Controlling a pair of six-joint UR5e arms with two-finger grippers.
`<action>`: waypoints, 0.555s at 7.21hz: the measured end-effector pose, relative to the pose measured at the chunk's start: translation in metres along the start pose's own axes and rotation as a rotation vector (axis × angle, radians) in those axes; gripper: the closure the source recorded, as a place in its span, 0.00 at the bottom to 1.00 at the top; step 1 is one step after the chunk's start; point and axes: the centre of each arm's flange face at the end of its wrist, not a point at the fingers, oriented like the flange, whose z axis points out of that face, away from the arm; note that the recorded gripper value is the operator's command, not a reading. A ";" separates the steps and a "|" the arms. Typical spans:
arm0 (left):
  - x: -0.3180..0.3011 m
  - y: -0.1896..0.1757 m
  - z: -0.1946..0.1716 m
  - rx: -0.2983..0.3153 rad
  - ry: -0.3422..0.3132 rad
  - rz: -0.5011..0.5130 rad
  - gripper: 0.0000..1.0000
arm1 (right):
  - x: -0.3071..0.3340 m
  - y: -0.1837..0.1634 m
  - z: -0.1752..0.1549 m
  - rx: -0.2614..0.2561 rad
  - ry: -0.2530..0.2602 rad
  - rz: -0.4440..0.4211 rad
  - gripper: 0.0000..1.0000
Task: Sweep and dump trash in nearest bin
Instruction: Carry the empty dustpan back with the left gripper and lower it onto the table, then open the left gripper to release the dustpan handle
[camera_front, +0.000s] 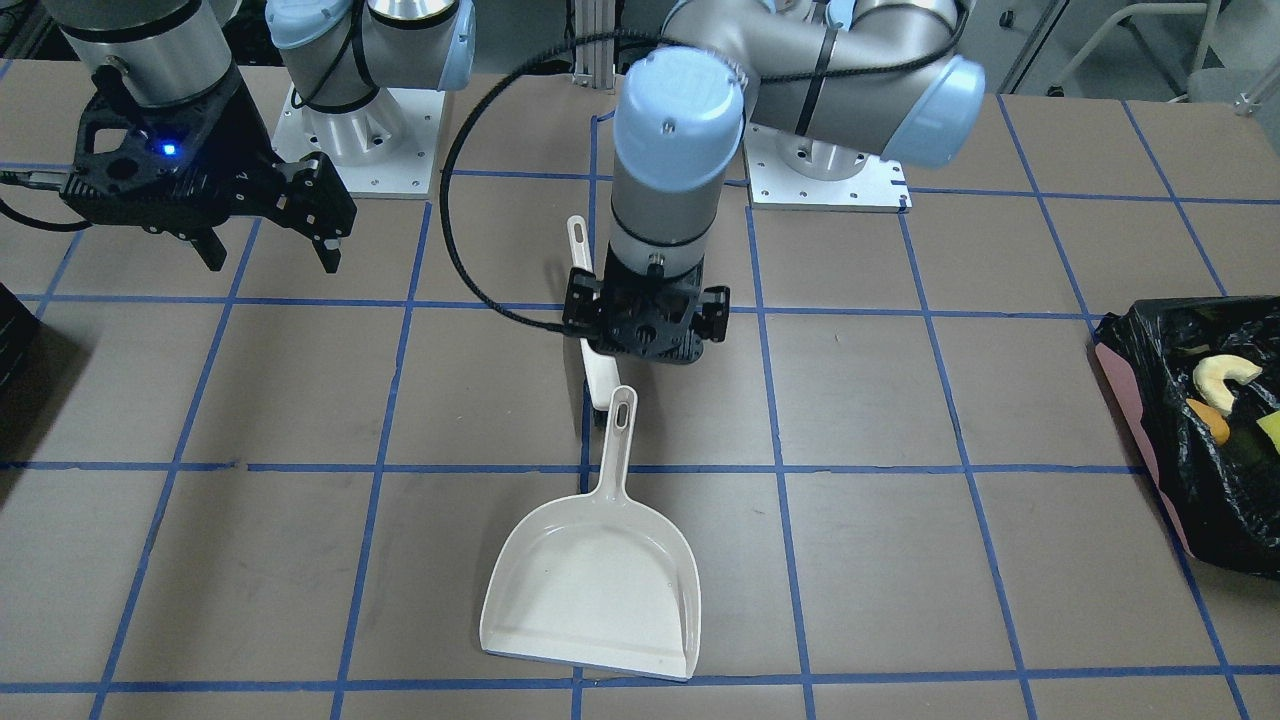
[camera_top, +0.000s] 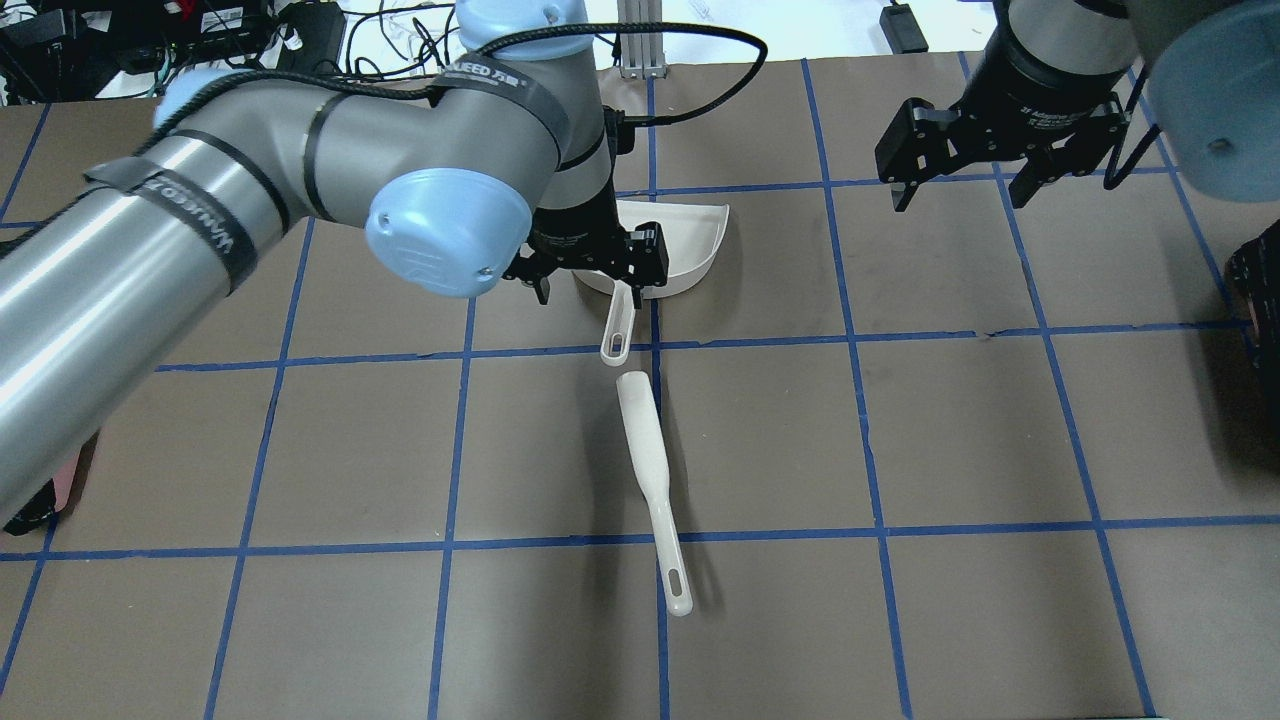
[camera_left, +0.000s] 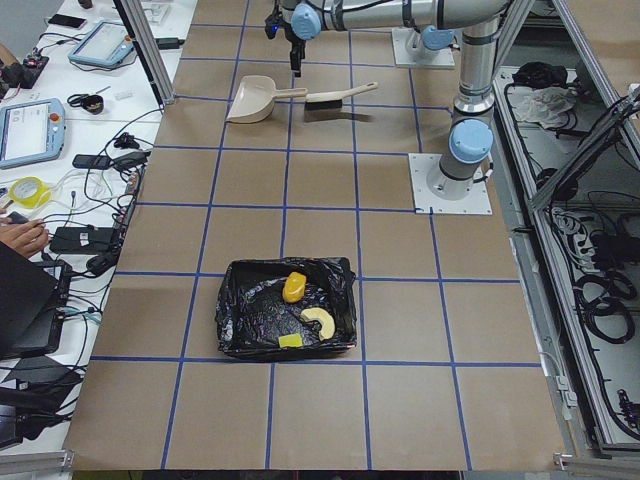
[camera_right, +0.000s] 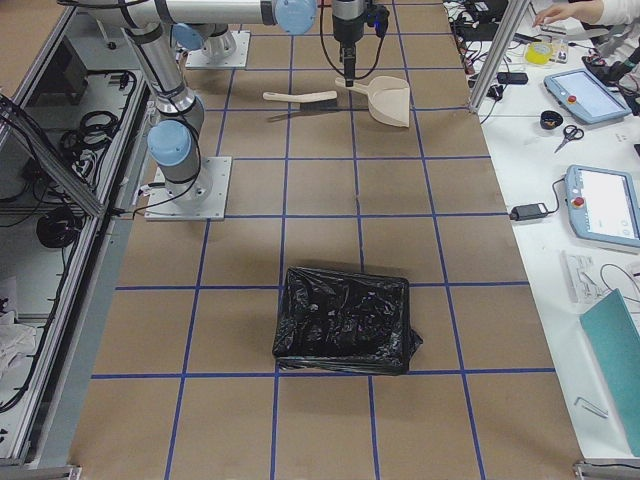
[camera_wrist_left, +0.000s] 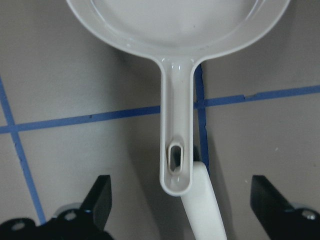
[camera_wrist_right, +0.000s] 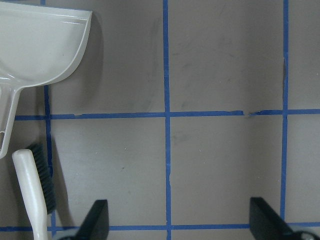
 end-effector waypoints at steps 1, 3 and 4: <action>-0.006 0.029 -0.035 -0.024 -0.006 -0.008 0.00 | -0.001 0.000 0.002 -0.005 -0.001 -0.002 0.00; -0.014 0.070 -0.083 -0.028 -0.007 -0.021 0.00 | -0.001 -0.001 0.004 -0.009 -0.002 -0.004 0.00; -0.016 0.084 -0.096 -0.014 -0.005 -0.022 0.00 | -0.001 -0.001 0.004 -0.010 -0.002 -0.004 0.00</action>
